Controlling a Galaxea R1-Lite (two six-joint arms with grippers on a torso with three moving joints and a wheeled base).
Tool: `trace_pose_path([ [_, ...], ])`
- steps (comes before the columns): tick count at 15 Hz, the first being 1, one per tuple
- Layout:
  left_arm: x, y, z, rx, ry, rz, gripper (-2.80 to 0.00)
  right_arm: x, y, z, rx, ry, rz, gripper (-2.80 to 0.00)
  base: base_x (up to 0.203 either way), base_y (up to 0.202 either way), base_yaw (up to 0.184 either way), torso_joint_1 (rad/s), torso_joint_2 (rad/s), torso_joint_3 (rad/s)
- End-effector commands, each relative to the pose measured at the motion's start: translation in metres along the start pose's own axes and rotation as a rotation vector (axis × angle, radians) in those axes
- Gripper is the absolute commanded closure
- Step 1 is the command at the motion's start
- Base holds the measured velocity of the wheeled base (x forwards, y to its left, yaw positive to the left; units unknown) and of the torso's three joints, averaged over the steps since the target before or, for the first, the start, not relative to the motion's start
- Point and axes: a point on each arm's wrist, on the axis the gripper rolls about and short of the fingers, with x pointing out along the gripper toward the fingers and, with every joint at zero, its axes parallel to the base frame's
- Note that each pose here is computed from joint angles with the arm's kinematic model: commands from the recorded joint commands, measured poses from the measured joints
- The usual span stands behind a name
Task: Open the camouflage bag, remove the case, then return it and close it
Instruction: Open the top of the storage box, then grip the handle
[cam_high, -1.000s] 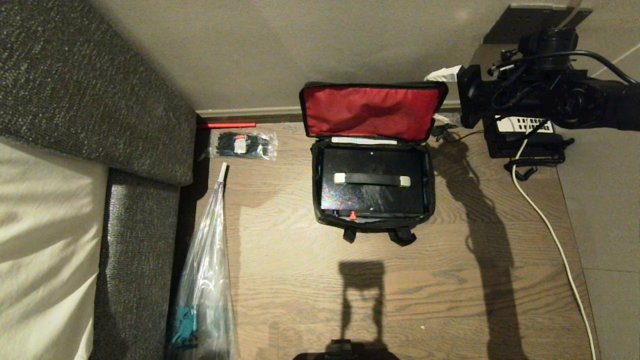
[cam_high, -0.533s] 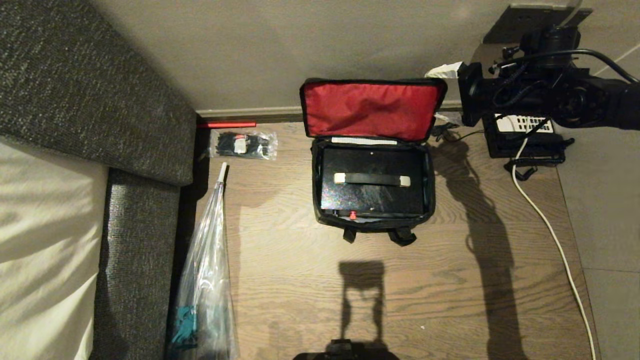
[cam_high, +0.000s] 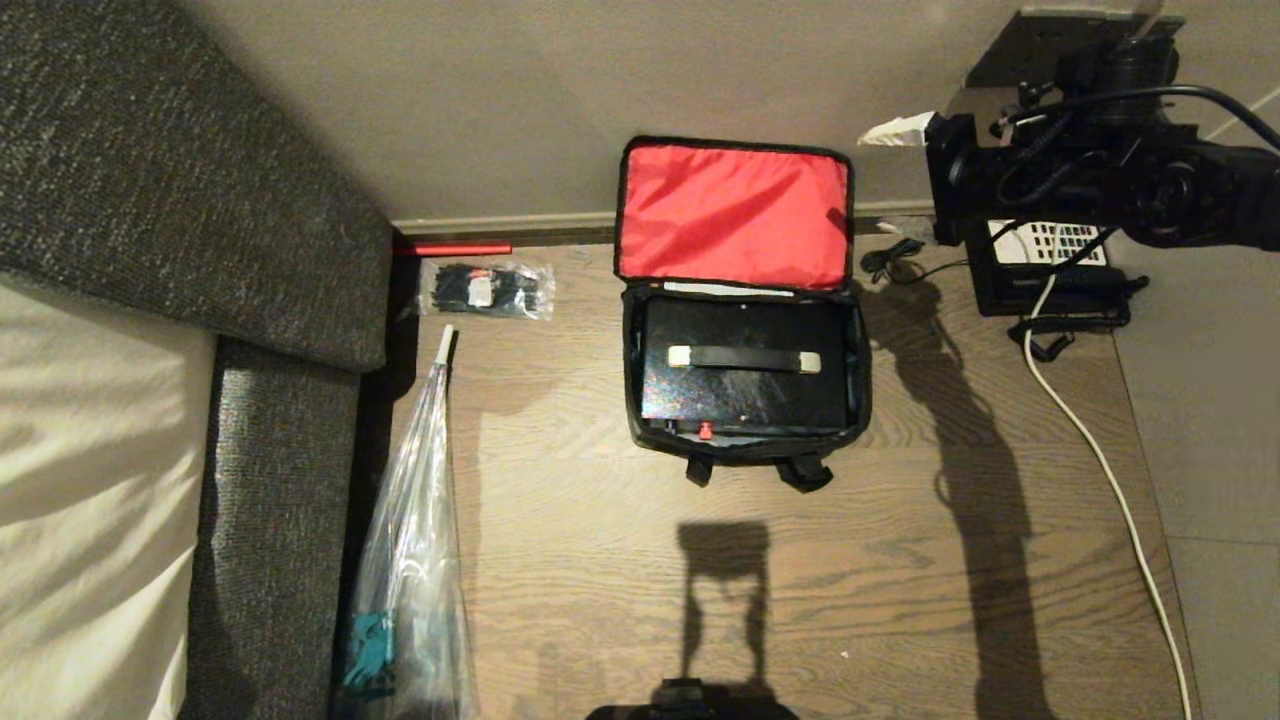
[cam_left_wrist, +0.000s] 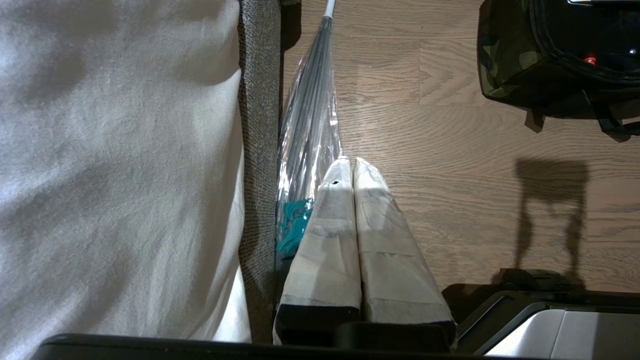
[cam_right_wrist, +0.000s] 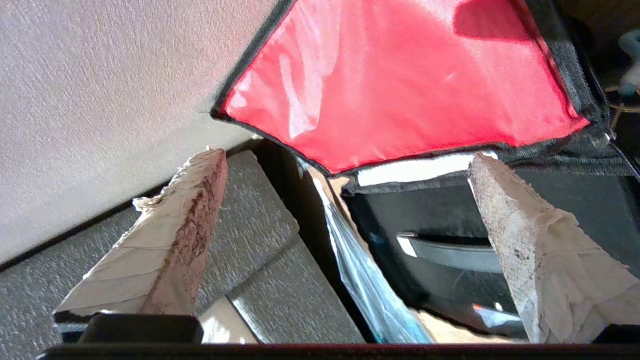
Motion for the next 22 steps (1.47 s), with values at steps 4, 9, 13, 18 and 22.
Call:
trace_pose_path([
  [4,0.0,0.0,0.0,0.0,0.0,0.001,0.0,-0.003,-0.003,-0.004,0.026,0.043,-0.04,0.0,0.0,0.0,0.0,0.0,0.0,0.0],
  [9,0.0,0.0,0.0,0.0,-0.001,0.0,0.0,-0.006,-0.009,-0.013,0.054,0.155,-0.081,0.0,0.0,0.0,0.0,0.0,0.0,0.0],
  [13,0.0,0.0,0.0,0.0,0.0,0.001,0.0,-0.009,-0.022,-0.03,-0.013,0.292,-0.17,0.0,0.0,0.0,0.0,0.0,0.0,0.0],
  [18,0.0,0.0,0.0,0.0,-0.001,0.001,0.0,-0.02,-0.026,-0.049,-0.079,0.429,-0.251,0.0,0.0,0.0,0.0,0.0,0.0,0.0],
  [22,0.0,0.0,0.0,0.0,-0.001,0.0,0.0,-0.05,-0.007,-0.062,-0.097,0.502,-0.279,0.0,0.0,0.0,0.0,0.0,0.0,0.0],
])
